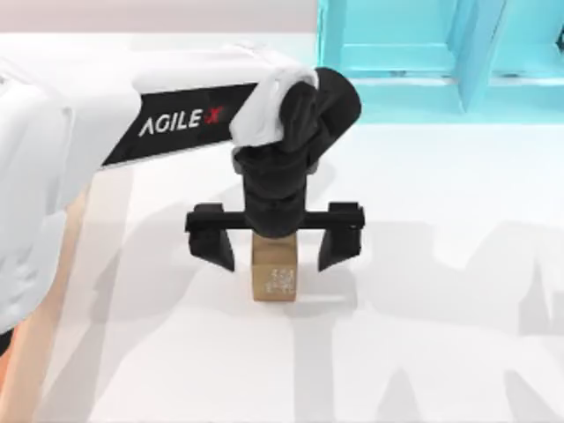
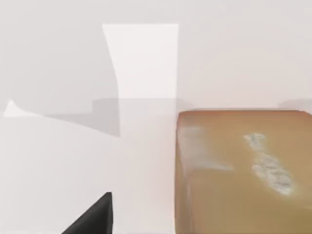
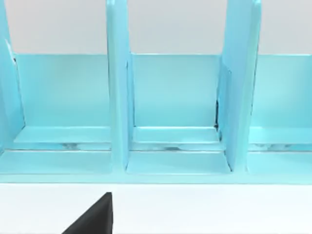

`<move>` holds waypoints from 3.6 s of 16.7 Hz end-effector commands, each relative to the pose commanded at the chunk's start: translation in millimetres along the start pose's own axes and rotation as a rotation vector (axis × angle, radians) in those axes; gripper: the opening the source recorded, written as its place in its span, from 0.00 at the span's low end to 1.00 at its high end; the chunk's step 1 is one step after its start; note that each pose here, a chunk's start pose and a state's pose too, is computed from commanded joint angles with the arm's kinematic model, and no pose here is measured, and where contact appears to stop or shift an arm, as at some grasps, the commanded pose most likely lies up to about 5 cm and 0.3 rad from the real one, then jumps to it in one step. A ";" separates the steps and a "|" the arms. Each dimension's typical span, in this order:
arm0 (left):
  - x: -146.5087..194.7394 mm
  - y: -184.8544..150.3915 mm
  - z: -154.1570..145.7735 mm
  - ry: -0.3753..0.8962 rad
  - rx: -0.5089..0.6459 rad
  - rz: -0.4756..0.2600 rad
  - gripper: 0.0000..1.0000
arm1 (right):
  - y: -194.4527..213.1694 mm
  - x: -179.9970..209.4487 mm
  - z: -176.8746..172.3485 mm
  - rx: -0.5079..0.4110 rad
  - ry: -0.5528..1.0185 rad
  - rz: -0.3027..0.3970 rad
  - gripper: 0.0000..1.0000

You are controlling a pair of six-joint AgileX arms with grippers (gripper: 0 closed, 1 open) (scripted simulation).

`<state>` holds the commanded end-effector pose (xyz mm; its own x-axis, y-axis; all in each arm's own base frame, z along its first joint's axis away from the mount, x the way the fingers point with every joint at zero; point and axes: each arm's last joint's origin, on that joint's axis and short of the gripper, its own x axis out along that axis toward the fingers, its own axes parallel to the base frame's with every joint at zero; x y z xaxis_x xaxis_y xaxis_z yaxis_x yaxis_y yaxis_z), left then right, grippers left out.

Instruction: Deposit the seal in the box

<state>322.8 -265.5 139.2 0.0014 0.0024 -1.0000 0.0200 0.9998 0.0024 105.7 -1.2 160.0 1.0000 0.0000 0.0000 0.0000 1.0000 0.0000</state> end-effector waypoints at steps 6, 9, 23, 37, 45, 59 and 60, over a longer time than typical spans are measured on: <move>8.4 1.1 -1.3 0.003 0.000 0.002 0.92 | 0.0 0.0 0.0 0.000 0.000 0.000 1.00; 8.4 1.1 -1.3 0.003 0.000 0.002 0.70 | 0.0 0.0 0.0 0.000 0.000 0.000 1.00; 8.4 1.1 -1.3 0.003 0.000 0.002 0.00 | 0.0 0.0 0.0 0.000 0.000 0.000 1.00; -79.9 0.6 -0.3 0.009 0.001 0.007 0.00 | 0.0 0.0 0.0 0.000 0.000 0.000 1.00; -90.8 6.2 2.9 0.006 0.001 0.003 0.00 | 0.0 0.0 0.0 0.000 0.000 0.000 1.00; -124.9 341.9 13.2 0.029 -0.012 -0.008 0.00 | 0.0 0.0 0.0 0.000 0.000 0.000 1.00; -128.2 351.4 5.0 0.019 -0.008 -0.006 0.00 | 0.0 0.0 0.0 0.000 0.000 0.000 1.00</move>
<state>334.7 85.4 268.3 -0.0178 -0.0036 -0.9998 0.0115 0.9999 -0.0038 105.7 -1.2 160.0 1.0000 0.0000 0.0000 0.0000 1.0000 0.0000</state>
